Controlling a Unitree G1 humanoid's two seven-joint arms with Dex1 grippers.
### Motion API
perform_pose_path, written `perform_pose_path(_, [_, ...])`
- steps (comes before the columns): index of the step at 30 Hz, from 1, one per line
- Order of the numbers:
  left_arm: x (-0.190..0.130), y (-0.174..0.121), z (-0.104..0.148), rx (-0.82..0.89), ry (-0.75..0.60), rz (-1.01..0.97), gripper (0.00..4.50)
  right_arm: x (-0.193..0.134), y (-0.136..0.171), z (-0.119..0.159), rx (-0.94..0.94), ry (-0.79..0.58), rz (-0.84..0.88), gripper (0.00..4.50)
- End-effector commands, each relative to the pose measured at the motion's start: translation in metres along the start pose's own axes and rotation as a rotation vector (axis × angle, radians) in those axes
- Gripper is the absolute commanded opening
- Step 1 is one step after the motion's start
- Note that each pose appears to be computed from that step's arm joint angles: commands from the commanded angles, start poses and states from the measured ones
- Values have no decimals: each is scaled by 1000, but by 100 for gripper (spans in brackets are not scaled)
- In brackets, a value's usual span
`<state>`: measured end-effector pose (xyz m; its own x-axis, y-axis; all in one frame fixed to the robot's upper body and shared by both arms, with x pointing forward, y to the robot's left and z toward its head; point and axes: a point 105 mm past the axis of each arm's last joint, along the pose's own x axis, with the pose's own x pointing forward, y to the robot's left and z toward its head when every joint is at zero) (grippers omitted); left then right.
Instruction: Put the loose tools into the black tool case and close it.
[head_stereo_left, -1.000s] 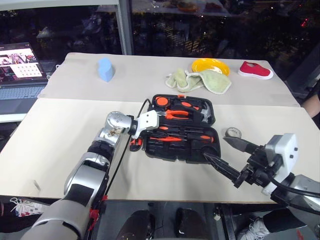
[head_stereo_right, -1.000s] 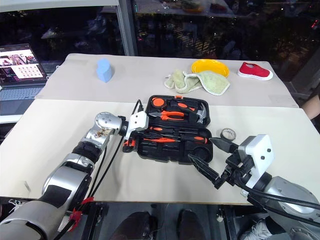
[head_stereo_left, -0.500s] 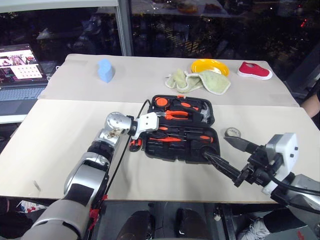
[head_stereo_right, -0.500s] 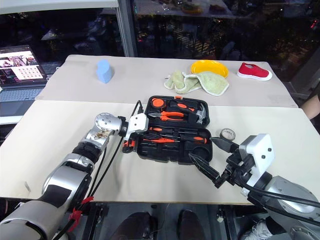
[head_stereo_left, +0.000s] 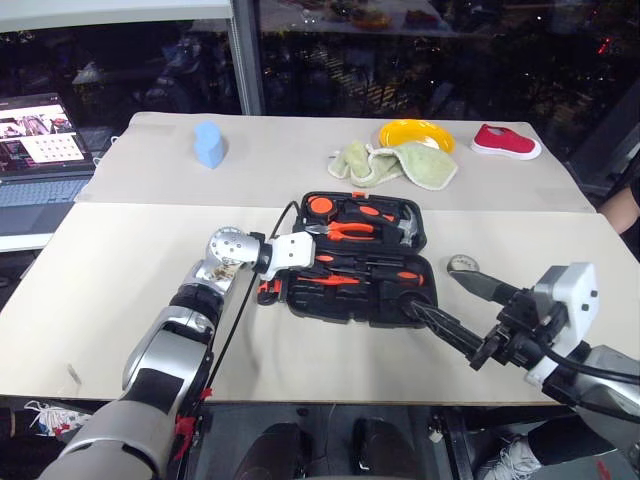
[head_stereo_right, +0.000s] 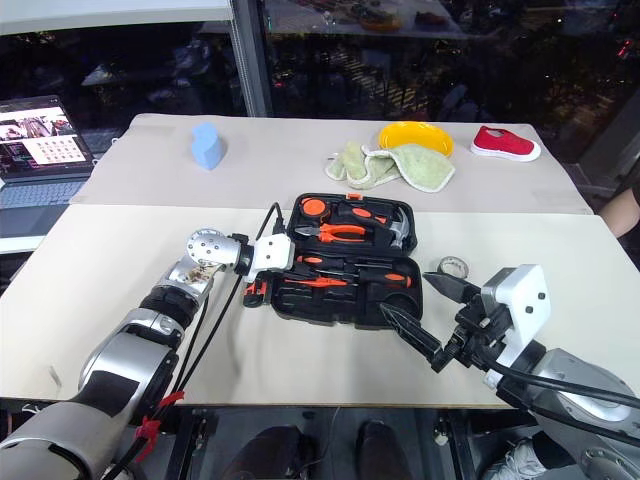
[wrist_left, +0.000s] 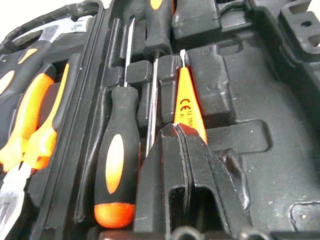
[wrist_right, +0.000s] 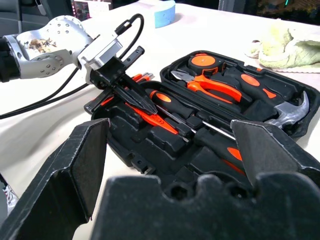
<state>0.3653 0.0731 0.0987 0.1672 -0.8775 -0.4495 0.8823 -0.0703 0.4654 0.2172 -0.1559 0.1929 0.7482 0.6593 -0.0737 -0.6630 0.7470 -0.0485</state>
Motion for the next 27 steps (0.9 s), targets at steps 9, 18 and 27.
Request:
perform_pose_path(9, [-5, -23, -34, -152, 118, -81, 3, 4, 2, 9, -28, -26, 22, 450])
perform_pose_path(18, [-52, 16, 48, -100, -120, -8, 3, 7, -6, 11, -40, -19, 52, 450])
perform_pose_path(27, [-141, 23, 44, -252, 46, 201, 3, 16, -11, 18, -81, -26, 132, 450])
